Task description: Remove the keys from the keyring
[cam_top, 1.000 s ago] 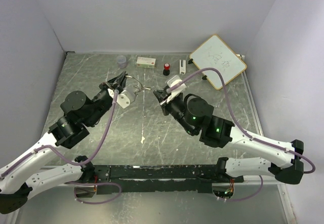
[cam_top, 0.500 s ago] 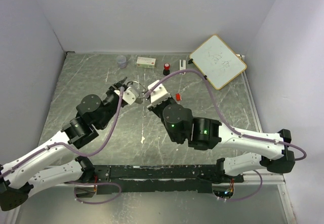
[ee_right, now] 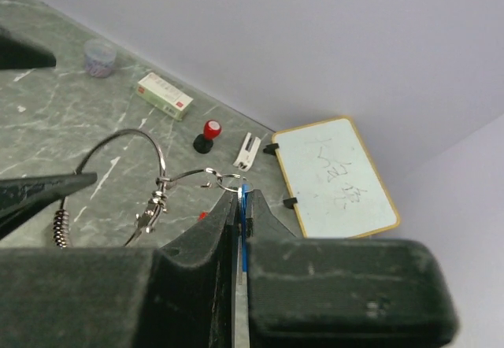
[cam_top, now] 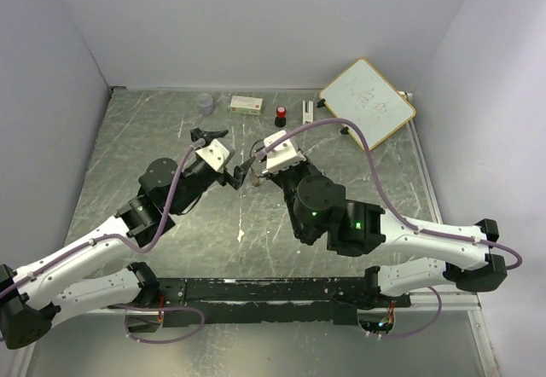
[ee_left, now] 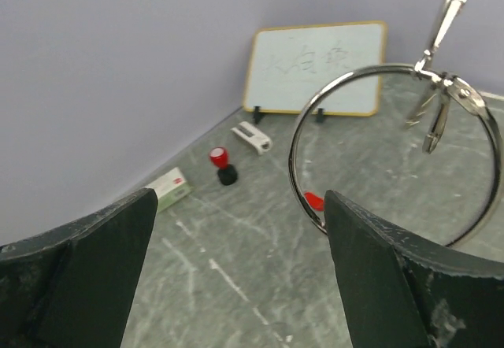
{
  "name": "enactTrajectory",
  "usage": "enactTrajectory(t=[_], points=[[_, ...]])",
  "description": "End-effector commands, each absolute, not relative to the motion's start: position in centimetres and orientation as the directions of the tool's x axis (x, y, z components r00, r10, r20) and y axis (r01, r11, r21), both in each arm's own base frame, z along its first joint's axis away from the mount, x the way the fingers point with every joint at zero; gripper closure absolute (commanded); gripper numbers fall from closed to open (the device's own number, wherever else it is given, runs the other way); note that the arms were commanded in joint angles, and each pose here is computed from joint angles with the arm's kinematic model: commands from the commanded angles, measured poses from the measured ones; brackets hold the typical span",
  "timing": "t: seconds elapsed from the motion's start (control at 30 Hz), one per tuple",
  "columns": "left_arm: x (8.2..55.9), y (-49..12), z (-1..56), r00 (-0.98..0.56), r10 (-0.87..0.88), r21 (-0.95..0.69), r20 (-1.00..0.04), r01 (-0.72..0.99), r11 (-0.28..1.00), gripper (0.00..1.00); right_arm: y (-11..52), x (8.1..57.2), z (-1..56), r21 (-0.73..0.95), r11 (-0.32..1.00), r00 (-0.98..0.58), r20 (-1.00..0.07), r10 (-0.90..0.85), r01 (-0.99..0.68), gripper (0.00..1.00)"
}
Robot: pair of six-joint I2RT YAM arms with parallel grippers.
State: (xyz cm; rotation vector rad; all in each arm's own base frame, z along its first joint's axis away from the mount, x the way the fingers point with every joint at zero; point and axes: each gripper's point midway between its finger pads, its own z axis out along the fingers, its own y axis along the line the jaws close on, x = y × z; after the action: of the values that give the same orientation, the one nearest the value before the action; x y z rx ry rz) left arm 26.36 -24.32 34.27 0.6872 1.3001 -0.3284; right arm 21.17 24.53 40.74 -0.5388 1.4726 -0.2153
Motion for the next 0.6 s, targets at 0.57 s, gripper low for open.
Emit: enactTrajectory(t=[0.57], points=[[25.2, -26.2, 38.3, 0.294, -0.068, 0.157, -0.953, 0.677, 0.719, 0.11, 21.2, 21.1, 42.5, -0.395, 0.915, 0.055, -0.919, -0.391, -0.082, 1.00]])
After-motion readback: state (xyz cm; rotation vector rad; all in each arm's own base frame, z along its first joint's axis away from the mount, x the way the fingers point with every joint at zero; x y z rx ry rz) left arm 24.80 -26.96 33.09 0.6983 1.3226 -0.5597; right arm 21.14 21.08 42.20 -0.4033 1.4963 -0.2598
